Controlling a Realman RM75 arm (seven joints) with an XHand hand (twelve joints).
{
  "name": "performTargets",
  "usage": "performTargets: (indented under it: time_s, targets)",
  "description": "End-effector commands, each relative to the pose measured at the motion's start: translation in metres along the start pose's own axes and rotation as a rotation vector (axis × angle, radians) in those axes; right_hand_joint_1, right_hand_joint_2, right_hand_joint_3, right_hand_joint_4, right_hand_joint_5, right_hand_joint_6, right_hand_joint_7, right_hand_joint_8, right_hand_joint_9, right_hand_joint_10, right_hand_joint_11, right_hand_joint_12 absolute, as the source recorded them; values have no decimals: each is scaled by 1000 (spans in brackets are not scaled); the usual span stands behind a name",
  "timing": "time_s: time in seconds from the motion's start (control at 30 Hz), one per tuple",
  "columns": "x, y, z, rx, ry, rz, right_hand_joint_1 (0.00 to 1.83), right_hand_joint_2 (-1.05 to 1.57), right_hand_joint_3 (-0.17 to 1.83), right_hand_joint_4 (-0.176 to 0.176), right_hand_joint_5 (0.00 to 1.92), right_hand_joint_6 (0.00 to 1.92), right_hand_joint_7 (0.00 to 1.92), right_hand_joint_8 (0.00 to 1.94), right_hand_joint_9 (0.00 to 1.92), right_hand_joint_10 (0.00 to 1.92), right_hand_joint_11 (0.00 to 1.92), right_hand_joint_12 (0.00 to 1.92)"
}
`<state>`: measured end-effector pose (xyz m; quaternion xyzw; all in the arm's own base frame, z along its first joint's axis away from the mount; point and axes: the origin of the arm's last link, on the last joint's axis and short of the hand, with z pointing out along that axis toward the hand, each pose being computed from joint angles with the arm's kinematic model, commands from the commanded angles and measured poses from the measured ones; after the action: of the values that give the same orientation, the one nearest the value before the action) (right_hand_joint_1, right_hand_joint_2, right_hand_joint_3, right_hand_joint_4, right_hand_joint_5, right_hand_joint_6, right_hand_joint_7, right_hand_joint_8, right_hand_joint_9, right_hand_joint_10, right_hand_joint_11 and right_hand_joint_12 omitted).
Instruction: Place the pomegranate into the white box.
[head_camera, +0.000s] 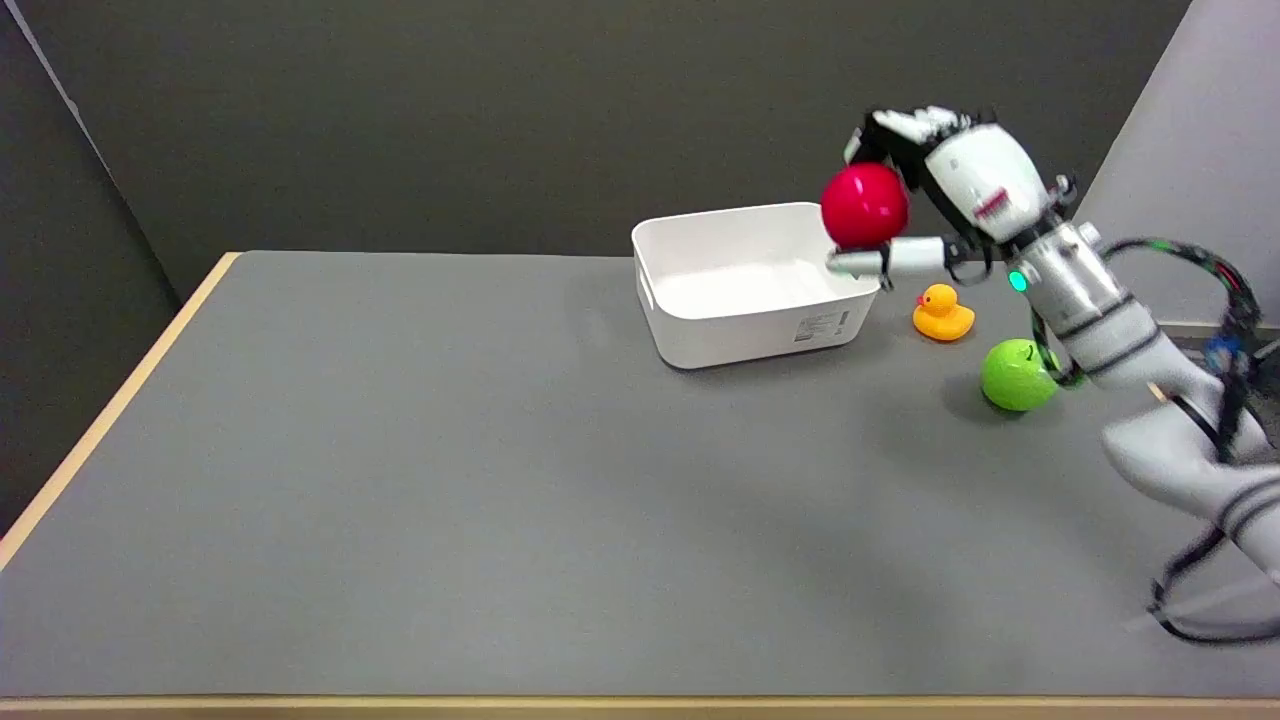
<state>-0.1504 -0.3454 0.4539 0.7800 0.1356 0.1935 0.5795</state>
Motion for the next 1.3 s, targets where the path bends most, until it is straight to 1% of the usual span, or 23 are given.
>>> performTargets:
  time_s: [0.03,0.23,0.4,0.6,0.77,0.83,0.87,0.9,0.93,0.97,1.0,1.07,1.1,1.2,1.27,1.3]
  targets:
    - [-15,17,134,-98,-64,-12,861,1075,463,166,664,1558,896,1793,862,1870,534,1600]
    - [-68,11,145,-143,-197,21,852,1084,458,169,653,1571,893,1804,857,1896,535,1597]
    - [-96,4,148,-184,-285,32,840,1095,450,175,639,1585,876,1820,844,1920,532,1591]
    - [-111,11,142,-263,-367,30,834,1111,436,167,625,1601,850,1831,820,1921,525,1575]
    - [-118,11,129,-279,-371,73,822,1129,426,158,605,1627,818,1816,790,1921,519,1566]
    - [-117,12,123,-302,-349,149,818,1147,383,164,602,1613,814,1669,760,1921,482,1557]
    - [-115,13,120,-319,-323,217,685,969,603,133,463,1169,694,1217,671,1590,367,1464]
    - [-113,14,118,-328,-300,264,535,764,857,96,306,667,559,722,573,1214,241,1361]
    - [-111,14,114,-331,-284,300,427,688,905,88,212,459,420,481,419,946,154,1278]
    - [-110,13,110,-329,-266,332,352,667,879,90,156,383,306,366,275,762,96,1218]
    - [-107,12,107,-321,-253,348,278,625,883,92,100,302,191,266,150,616,47,1154]
    - [-101,10,100,-308,-231,362,188,549,934,95,33,191,44,161,17,475,-1,1061]
    - [-99,9,95,-304,-223,368,192,560,957,99,34,179,26,139,4,410,-1,1020]
    - [-96,8,81,-306,-203,388,177,531,912,98,12,211,-1,83,-1,353,-1,998]
    - [-92,5,71,-303,-176,414,171,534,914,100,12,209,-1,74,-1,342,-1,986]
    - [-88,3,69,-295,-155,427,180,546,946,102,21,191,-1,79,-1,319,-1,945]
